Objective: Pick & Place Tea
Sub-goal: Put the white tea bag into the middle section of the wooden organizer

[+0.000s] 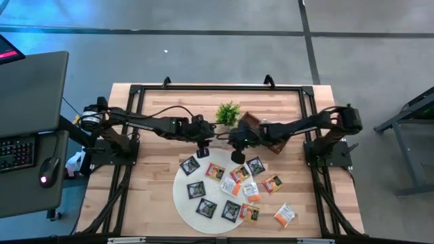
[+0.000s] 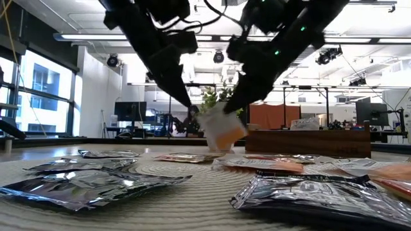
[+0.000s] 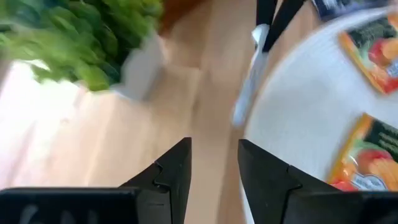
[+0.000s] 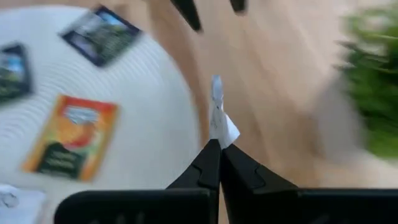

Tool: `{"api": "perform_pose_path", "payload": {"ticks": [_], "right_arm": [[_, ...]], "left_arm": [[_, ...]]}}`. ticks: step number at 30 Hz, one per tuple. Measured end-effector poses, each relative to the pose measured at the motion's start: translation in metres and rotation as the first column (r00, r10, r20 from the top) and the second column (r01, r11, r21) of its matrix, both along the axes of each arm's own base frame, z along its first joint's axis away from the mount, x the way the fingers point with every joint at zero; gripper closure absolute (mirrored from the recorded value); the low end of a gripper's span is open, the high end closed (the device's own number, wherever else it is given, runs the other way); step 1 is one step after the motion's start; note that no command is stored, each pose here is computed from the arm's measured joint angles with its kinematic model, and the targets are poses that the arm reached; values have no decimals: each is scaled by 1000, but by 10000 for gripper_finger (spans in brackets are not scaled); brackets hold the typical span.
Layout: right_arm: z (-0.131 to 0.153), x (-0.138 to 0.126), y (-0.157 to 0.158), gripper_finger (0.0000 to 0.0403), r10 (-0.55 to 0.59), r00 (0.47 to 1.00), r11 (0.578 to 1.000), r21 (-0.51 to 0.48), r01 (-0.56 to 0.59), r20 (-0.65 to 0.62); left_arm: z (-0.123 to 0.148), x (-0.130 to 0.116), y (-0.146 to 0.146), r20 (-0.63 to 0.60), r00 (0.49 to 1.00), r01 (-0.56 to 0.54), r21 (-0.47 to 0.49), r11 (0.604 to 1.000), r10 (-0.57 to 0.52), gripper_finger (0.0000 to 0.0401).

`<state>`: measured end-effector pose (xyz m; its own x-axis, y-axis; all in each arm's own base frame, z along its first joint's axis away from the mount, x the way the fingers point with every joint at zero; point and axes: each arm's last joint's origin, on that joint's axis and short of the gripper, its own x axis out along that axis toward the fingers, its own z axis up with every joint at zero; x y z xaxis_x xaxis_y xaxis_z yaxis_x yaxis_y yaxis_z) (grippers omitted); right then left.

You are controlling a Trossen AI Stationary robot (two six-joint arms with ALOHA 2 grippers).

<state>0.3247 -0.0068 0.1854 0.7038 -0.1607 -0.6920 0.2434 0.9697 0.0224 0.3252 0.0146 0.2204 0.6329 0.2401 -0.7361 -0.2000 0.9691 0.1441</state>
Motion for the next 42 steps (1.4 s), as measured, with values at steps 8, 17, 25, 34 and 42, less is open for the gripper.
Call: {"api": "perform_pose_path", "payload": {"ticks": [8,17,25,34,42], "right_arm": [[48,-66,6,402,-434,900,891,-176,419,-53],[36,-86,6,402,-672,735,735,-204,646,-92],[17,-78,6,403,-721,687,684,-265,680,-97],[16,-84,5,403,-747,656,650,-321,689,-105],[19,-85,5,403,-696,704,698,-367,615,-144]], "left_arm": [[17,-15,4,2,995,-98,100,990,98,272],[18,-17,5,-2,989,-145,144,979,147,272],[20,-20,6,-7,987,-159,163,974,162,272],[21,-21,7,-6,984,-175,194,965,180,272],[20,-23,7,-27,983,-171,196,966,179,272]]}}
